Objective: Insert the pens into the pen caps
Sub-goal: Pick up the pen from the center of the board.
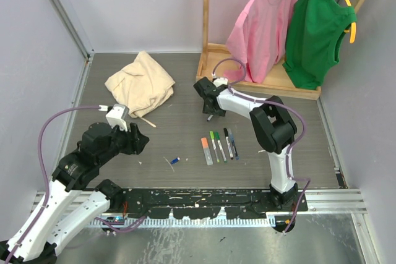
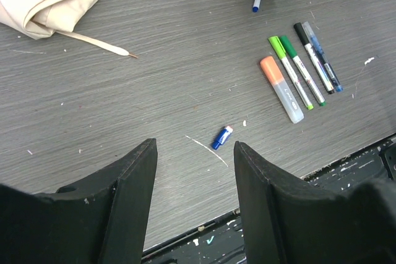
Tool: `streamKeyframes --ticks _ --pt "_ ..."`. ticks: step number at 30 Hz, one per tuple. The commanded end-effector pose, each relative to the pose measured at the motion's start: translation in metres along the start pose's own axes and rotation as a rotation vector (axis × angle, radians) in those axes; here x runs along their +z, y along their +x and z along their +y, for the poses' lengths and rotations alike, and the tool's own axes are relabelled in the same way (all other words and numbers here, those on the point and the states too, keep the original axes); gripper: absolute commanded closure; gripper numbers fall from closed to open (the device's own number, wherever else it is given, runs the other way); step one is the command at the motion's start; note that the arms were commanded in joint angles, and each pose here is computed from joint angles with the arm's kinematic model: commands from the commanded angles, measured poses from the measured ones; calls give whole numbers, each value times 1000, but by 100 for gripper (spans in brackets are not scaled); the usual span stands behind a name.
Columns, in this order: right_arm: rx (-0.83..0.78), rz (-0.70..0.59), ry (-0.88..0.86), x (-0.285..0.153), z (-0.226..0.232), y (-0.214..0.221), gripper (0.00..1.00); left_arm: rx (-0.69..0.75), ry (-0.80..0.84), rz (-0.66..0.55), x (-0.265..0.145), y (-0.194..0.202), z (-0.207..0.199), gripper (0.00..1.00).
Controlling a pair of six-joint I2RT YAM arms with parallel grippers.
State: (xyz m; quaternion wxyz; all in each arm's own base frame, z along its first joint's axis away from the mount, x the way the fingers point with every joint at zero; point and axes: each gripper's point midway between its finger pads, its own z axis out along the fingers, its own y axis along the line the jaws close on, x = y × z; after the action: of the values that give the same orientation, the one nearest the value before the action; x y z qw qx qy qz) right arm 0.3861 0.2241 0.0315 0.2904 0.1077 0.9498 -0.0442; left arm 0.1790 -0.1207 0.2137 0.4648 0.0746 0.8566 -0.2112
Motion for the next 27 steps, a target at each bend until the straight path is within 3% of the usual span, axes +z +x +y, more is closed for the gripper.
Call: streamKeyframes --ticks 1,9,18,23,27 --pt "34 -26 -55 4 13 -20 48 -8 19 -47 -3 -10 -4 46" --pt "2 15 -79 15 16 -13 54 -8 22 -49 -2 -11 -4 46" --pt "-8 8 -92 6 12 -14 75 -9 24 -52 -1 -11 -5 46" --pt "-73 -12 -166 -7 16 -18 94 -8 27 -47 0 -11 -6 46" --pt "-67 -61 -245 -28 17 -25 99 -10 29 -51 0 -12 -6 46"
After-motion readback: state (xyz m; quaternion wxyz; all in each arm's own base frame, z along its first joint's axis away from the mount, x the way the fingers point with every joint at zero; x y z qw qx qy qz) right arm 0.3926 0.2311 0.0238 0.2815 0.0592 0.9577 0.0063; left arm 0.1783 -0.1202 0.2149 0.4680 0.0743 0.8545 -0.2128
